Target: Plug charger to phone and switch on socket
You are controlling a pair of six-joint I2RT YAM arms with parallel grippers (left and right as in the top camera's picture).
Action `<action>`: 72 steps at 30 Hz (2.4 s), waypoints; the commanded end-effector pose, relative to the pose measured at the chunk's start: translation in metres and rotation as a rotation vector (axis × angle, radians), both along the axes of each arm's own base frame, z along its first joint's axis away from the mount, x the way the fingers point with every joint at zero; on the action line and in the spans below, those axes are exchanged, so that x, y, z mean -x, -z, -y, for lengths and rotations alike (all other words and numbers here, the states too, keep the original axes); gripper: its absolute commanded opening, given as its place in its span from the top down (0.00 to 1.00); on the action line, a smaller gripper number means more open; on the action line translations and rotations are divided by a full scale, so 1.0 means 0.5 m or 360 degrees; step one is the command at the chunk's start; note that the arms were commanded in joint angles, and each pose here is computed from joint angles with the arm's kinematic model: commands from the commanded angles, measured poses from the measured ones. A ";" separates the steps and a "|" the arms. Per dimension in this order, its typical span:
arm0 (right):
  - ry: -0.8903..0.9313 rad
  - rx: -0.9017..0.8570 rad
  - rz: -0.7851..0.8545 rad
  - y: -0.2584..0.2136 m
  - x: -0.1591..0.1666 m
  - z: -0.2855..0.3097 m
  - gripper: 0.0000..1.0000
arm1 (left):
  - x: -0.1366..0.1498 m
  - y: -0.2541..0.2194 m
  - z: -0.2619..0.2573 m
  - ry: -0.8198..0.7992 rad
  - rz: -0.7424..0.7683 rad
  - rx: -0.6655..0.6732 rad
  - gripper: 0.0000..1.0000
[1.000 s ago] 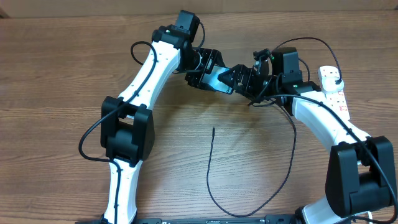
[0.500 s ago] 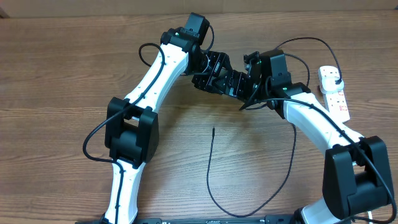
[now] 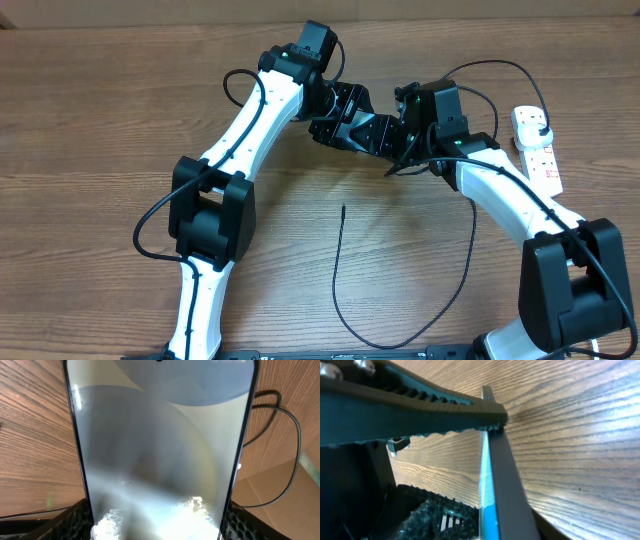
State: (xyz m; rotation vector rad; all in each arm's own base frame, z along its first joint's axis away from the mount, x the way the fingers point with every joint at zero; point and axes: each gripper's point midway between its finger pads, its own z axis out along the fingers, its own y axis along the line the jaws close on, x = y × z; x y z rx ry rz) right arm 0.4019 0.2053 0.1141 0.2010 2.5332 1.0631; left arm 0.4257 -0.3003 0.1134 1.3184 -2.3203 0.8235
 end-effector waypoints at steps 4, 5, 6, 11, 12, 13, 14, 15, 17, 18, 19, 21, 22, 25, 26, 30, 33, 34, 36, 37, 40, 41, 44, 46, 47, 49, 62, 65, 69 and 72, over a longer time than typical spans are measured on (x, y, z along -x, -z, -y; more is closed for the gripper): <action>0.0011 0.0017 0.0039 -0.008 -0.015 -0.002 0.59 | -0.005 -0.026 0.016 0.0002 0.0025 0.0051 0.96; 0.0011 0.0017 0.0039 -0.008 -0.015 -0.002 0.59 | -0.005 -0.026 0.016 0.0001 0.0025 0.0051 0.96; 0.0011 0.0017 0.0039 -0.008 -0.015 -0.002 0.59 | -0.005 -0.026 0.016 0.0001 0.0025 0.0051 0.96; 0.0011 0.0017 0.0039 -0.008 -0.015 -0.002 0.65 | -0.005 -0.026 0.016 0.0004 0.0028 0.0051 0.96; 0.0010 0.0017 0.0039 -0.009 -0.015 -0.002 0.67 | -0.005 -0.026 0.016 0.0004 0.0028 0.0051 0.96; 0.0010 0.0017 0.0039 -0.008 -0.015 -0.002 0.67 | -0.005 -0.026 0.016 0.0005 0.0028 0.0051 0.96; 0.0010 0.0017 0.0037 -0.008 -0.014 -0.002 0.69 | -0.005 -0.026 0.016 0.0005 0.0028 0.0051 0.96; 0.0010 0.0017 0.0038 -0.008 -0.015 -0.002 0.70 | -0.005 -0.026 0.015 0.0004 0.0029 0.0050 0.96; 0.0010 0.0017 0.0038 -0.008 -0.015 -0.002 0.74 | -0.006 -0.026 0.015 0.0004 0.0029 0.0050 0.96; 0.0010 0.0017 0.0038 -0.008 -0.015 -0.002 0.75 | -0.006 -0.026 0.015 0.0003 0.0029 0.0050 0.96; 0.0010 0.0017 0.0037 -0.008 -0.014 -0.002 0.76 | -0.006 -0.026 0.015 0.0003 0.0030 0.0050 0.96; 0.0010 0.0017 0.0037 -0.008 -0.014 -0.002 0.77 | -0.006 -0.026 0.015 0.0004 0.0030 0.0050 0.96; 0.0010 0.0017 0.0038 -0.008 -0.015 -0.002 0.78 | -0.006 -0.026 0.015 0.0007 0.0033 0.0049 0.96; 0.0010 0.0017 0.0038 -0.008 -0.015 -0.002 0.80 | -0.007 -0.025 0.013 0.0003 0.0038 0.0040 0.96; 0.0010 0.0017 0.0038 -0.008 -0.014 -0.002 0.81 | -0.007 -0.024 0.013 0.0003 0.0038 0.0039 0.96; 0.0010 0.0017 0.0038 -0.008 -0.014 -0.002 0.88 | -0.008 -0.023 0.011 0.0009 0.0050 0.0029 0.96; 0.0010 0.0017 0.0038 -0.008 -0.014 -0.002 0.89 | -0.010 -0.022 0.010 0.0006 0.0054 0.0020 0.96; 0.0010 0.0017 0.0039 -0.008 -0.015 -0.002 0.90 | -0.010 -0.022 0.010 0.0005 0.0054 0.0019 0.96; 0.0010 0.0017 0.0038 -0.008 -0.014 -0.002 0.91 | -0.010 -0.022 0.010 0.0006 0.0054 0.0020 0.96; 0.0010 0.0017 0.0039 -0.008 -0.015 -0.002 0.92 | -0.010 -0.022 0.010 0.0006 0.0054 0.0020 0.96; 0.0010 0.0017 0.0038 -0.008 -0.014 -0.002 0.96 | -0.009 -0.022 0.010 0.0006 0.0053 0.0020 0.95; 0.0010 0.0016 0.0038 -0.008 -0.015 -0.002 0.96 | -0.009 -0.022 0.010 0.0005 0.0053 0.0020 0.96; 0.0013 0.0013 0.0034 -0.009 -0.014 -0.003 0.96 | -0.010 -0.022 0.010 0.0005 0.0054 0.0020 0.75; 0.0010 0.0010 0.0034 -0.009 -0.014 -0.003 0.96 | -0.010 -0.022 0.009 0.0005 0.0053 0.0020 0.51; 0.0012 0.0010 0.0034 -0.009 -0.014 -0.003 0.96 | -0.010 -0.022 0.009 0.0004 0.0054 0.0019 0.31; 0.0011 0.0009 0.0033 -0.009 -0.014 -0.003 0.96 | -0.010 -0.021 0.009 0.0012 0.0064 0.0014 0.10; 0.0051 0.0003 0.0069 -0.016 -0.031 0.015 0.96 | -0.040 -0.040 -0.039 0.0028 0.0094 0.0145 0.00; 0.0143 0.0022 0.0078 -0.015 -0.051 0.050 0.96 | -0.058 -0.055 -0.069 0.0076 0.0160 0.0233 0.00; 0.0327 -0.0054 -0.0022 -0.016 -0.069 0.094 0.96 | -0.080 -0.057 -0.111 0.0052 0.0212 0.0233 0.00; 0.0468 -0.0150 -0.0115 -0.020 -0.080 0.118 0.96 | -0.111 -0.074 -0.134 0.0040 0.0336 0.0234 0.00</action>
